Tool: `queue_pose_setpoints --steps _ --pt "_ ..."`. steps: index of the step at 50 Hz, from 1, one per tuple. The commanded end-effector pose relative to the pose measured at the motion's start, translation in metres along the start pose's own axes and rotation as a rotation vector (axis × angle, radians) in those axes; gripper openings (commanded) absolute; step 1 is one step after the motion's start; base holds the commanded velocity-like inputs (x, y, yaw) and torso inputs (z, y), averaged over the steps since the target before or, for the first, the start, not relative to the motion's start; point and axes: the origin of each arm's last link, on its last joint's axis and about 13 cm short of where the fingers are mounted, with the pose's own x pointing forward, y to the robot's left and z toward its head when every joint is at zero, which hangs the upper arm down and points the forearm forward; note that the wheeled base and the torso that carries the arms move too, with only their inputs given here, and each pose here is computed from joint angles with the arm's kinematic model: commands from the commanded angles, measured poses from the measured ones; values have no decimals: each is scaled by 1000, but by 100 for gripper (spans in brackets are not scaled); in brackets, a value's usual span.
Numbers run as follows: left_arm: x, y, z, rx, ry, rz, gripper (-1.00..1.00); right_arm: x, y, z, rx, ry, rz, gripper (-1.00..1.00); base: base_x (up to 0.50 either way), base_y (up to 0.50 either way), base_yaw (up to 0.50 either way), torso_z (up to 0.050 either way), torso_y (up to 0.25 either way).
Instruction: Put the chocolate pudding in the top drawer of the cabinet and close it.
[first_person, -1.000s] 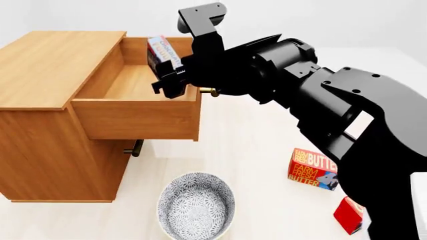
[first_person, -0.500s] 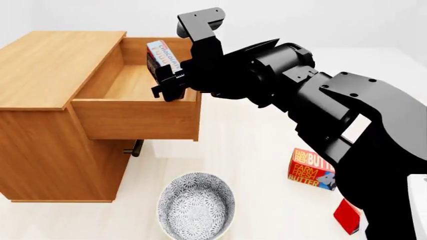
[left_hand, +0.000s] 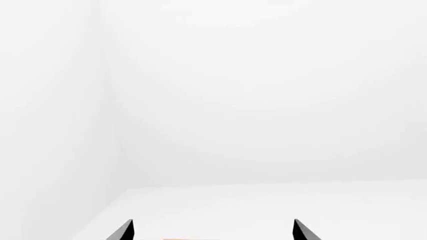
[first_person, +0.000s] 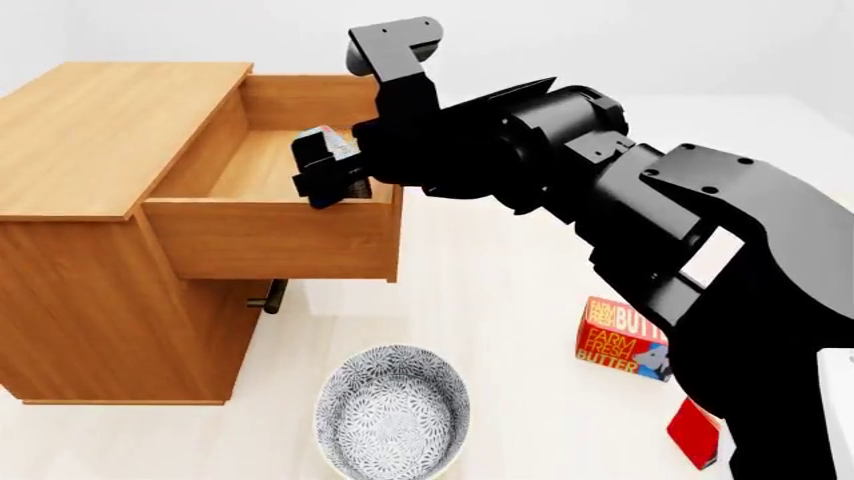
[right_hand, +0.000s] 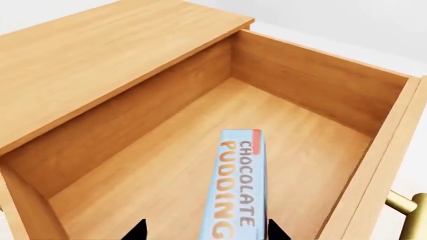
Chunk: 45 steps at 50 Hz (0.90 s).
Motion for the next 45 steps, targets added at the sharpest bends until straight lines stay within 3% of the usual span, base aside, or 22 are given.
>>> queue_pose_setpoints --steps 1,17,45 --pt "0 0 -1 -1 1 0 100 3 -5 -11 -24 50 -53 100 0 0 0 0 0" --pt "0 1 -1 -1 0 1 100 2 -6 -8 -29 38 -60 100 0 0 0 0 0" --pt "-3 2 7 -3 -14 -1 100 -25 -1 47 -73 -100 -95 100 0 0 0 0 0"
